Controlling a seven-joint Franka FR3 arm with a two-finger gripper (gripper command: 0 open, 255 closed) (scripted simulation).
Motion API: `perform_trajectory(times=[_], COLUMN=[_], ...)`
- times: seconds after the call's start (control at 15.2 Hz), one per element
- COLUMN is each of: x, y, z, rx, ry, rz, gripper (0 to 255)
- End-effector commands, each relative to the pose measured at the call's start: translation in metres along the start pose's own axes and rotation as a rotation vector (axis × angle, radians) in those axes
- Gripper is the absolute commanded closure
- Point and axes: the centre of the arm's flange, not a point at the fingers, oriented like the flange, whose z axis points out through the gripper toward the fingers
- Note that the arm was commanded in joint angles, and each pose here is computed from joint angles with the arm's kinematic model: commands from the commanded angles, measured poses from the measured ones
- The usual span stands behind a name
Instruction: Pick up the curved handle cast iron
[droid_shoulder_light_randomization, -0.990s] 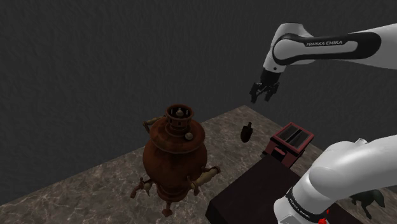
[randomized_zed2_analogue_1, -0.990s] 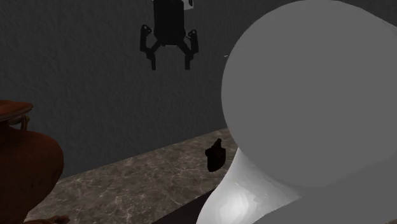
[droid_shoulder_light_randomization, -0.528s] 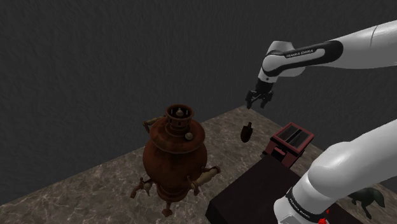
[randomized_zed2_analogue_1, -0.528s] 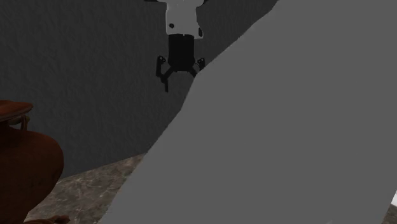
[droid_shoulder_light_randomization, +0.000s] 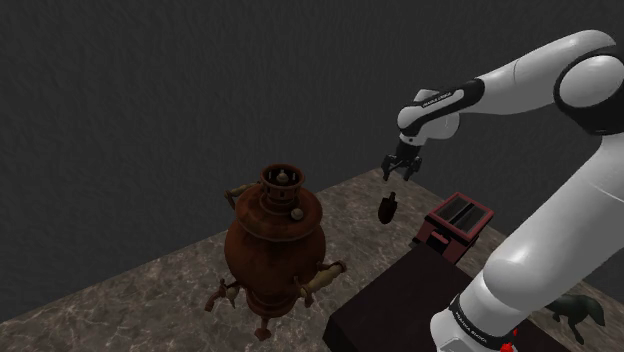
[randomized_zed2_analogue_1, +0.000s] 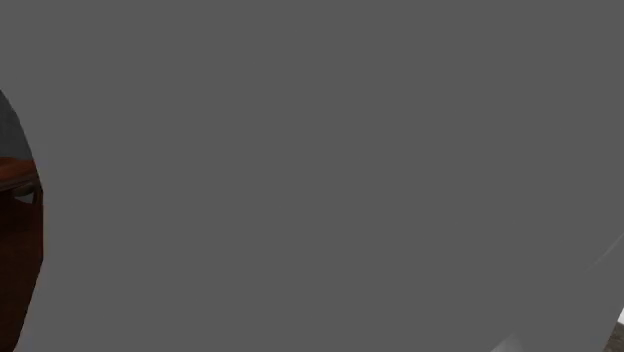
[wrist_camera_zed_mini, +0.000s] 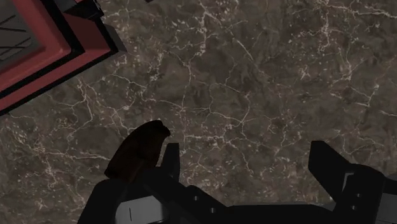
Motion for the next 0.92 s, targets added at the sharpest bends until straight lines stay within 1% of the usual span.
perform_trajectory(times=[0.0, 0.86], x=[0.016, 0.093], y=[0.017, 0.108], z=[0.019, 0.149], rx=[0.005, 0.043], ry=[-0.002, -0.023], rz=[0.030, 0.214], gripper=[0, 0])
